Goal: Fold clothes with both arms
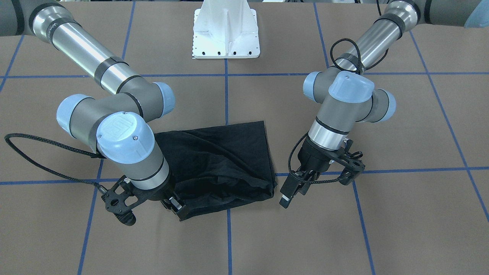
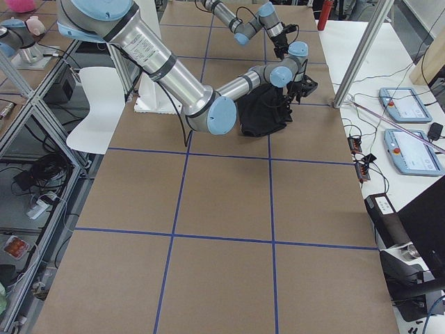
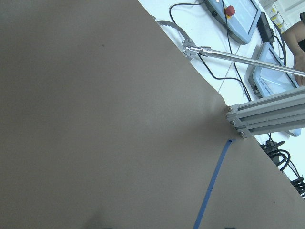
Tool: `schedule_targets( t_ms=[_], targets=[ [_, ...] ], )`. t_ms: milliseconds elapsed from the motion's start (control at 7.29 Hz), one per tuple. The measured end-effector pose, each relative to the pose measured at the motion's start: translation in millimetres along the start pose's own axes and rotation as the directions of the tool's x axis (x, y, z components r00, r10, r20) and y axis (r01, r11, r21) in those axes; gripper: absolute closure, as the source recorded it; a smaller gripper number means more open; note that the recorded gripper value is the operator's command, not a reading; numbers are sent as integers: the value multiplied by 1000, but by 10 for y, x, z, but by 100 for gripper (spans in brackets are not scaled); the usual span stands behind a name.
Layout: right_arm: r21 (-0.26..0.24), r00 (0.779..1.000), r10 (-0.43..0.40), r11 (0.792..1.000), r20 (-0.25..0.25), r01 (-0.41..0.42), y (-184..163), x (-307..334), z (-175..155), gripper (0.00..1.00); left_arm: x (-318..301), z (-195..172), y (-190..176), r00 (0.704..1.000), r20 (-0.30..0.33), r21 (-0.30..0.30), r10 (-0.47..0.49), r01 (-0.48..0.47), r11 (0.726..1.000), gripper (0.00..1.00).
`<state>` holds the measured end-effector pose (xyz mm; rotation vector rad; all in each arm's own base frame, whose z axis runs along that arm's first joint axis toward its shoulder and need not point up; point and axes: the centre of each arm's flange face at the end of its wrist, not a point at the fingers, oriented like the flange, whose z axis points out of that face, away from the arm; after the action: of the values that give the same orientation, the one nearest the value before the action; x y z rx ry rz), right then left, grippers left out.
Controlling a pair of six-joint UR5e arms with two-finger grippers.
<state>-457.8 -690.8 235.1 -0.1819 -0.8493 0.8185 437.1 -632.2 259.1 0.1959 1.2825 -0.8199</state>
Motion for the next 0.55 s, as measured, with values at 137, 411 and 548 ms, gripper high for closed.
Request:
schedule_targets(
  t_ms=[137, 411, 548],
  targets=[
    [-5, 1000, -2, 1000, 4, 2, -75, -10, -68, 0, 38, -64, 10, 1000, -5, -27, 9, -9, 1000, 1],
    [-12, 1000, -3, 1000, -3, 3, -328, 68, -254, 0, -24, -362, 1, 994, -15, -62, 106, -107, 992, 0],
    [-11, 999, -48, 999, -18, 48, -493, 265, -371, 0, -205, -627, -4, 977, -10, -72, 214, -214, 974, 1]
  ],
)
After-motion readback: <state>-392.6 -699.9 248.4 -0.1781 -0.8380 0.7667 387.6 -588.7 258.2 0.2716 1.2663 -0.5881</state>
